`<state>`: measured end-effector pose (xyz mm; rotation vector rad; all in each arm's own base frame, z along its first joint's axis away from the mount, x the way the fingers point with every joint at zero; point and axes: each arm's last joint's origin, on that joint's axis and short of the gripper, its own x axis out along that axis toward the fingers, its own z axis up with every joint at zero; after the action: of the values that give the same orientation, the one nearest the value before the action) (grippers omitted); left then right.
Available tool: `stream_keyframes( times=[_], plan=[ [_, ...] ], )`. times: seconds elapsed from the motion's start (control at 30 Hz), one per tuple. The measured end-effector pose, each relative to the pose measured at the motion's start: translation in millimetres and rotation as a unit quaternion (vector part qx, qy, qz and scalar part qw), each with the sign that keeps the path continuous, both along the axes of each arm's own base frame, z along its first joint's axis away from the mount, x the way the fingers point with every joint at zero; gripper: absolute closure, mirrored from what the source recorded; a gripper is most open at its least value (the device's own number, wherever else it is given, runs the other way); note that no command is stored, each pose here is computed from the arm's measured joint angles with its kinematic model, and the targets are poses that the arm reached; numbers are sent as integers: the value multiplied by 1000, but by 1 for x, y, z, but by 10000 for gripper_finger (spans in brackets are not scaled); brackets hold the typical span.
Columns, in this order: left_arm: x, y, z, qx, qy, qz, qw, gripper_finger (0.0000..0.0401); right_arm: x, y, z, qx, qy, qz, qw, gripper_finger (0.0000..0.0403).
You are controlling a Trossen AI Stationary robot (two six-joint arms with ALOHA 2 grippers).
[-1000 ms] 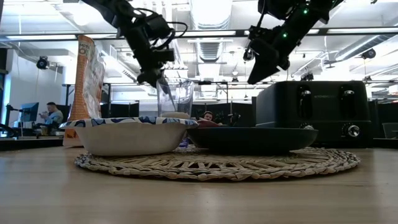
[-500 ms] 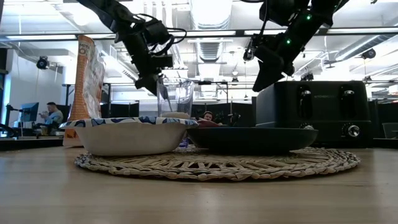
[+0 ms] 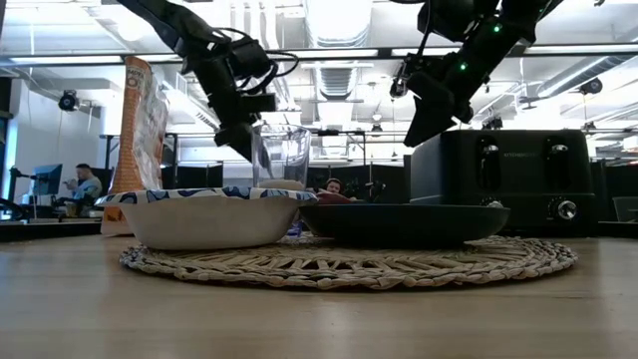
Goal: Arrange a breakfast setting
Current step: Put the violet spoon to the left of the brown placemat
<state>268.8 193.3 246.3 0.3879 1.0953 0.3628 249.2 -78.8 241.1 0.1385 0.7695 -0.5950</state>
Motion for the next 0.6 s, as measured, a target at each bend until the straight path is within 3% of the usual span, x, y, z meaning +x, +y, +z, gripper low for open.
stream_keyframes(
  times=[0.23,0.6],
  plan=[
    [0,0,-4,2,-6,2,1000,392,1,0,0,-2,-7,0,1000,312],
    [1,1,-3,6,-13,3,1000,337,1,0,0,-2,-8,0,1000,312]
  ],
)
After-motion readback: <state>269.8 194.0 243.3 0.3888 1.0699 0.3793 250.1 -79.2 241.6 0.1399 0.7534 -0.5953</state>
